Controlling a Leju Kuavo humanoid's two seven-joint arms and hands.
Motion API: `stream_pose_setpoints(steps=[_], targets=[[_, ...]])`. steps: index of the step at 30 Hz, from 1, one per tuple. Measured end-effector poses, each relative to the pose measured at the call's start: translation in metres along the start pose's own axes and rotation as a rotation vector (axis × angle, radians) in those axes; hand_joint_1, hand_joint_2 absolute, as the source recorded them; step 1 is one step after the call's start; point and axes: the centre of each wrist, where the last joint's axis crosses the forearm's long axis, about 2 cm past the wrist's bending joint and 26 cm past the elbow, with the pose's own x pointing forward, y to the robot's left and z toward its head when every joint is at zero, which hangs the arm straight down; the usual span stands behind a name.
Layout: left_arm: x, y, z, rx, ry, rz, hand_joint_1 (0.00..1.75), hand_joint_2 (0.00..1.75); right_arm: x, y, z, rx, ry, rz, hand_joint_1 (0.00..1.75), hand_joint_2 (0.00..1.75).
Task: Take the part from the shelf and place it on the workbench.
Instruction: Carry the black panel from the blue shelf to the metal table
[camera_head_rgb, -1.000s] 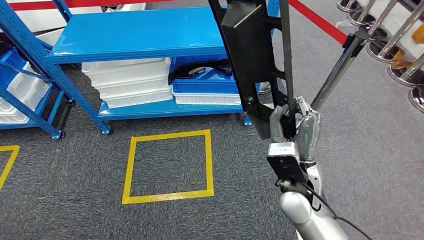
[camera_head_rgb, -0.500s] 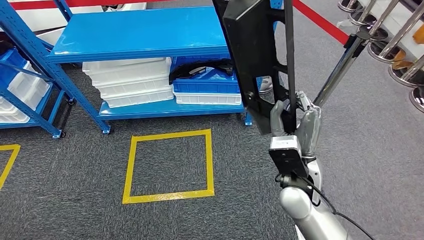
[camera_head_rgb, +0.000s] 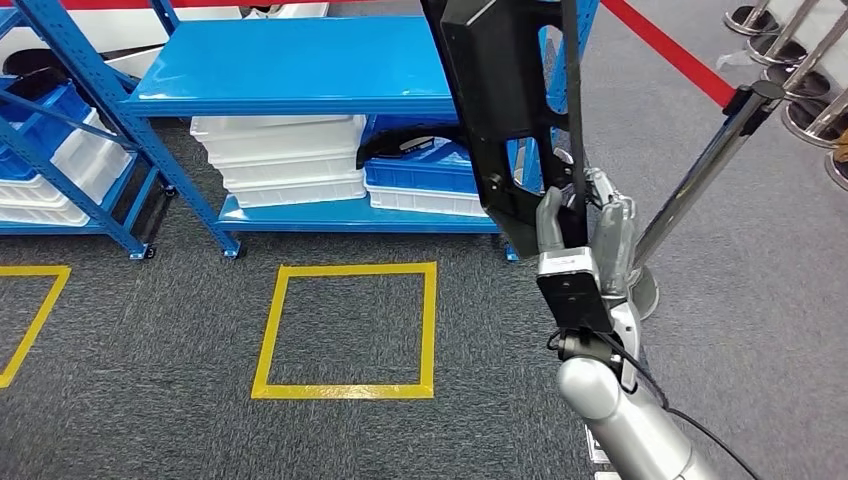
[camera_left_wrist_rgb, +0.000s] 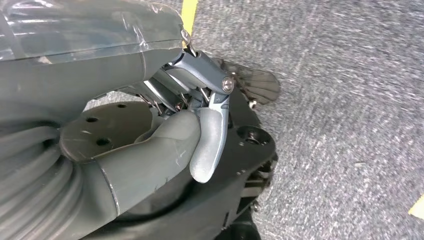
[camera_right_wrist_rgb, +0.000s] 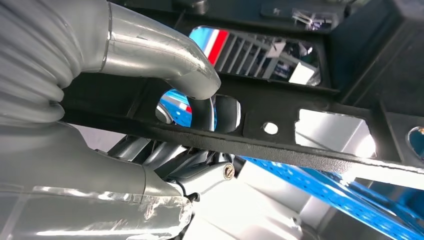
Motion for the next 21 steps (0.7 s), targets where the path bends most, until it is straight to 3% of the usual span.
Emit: stream_pose_setpoints(steps=[21], targets=[[-0.0063, 0.0013, 0.0021, -0.008, 0.002, 0.012, 1.75, 1.75, -0.0018, 0.011, -0.003, 0.044, 0.006, 0.0, 1.75, 1.75]])
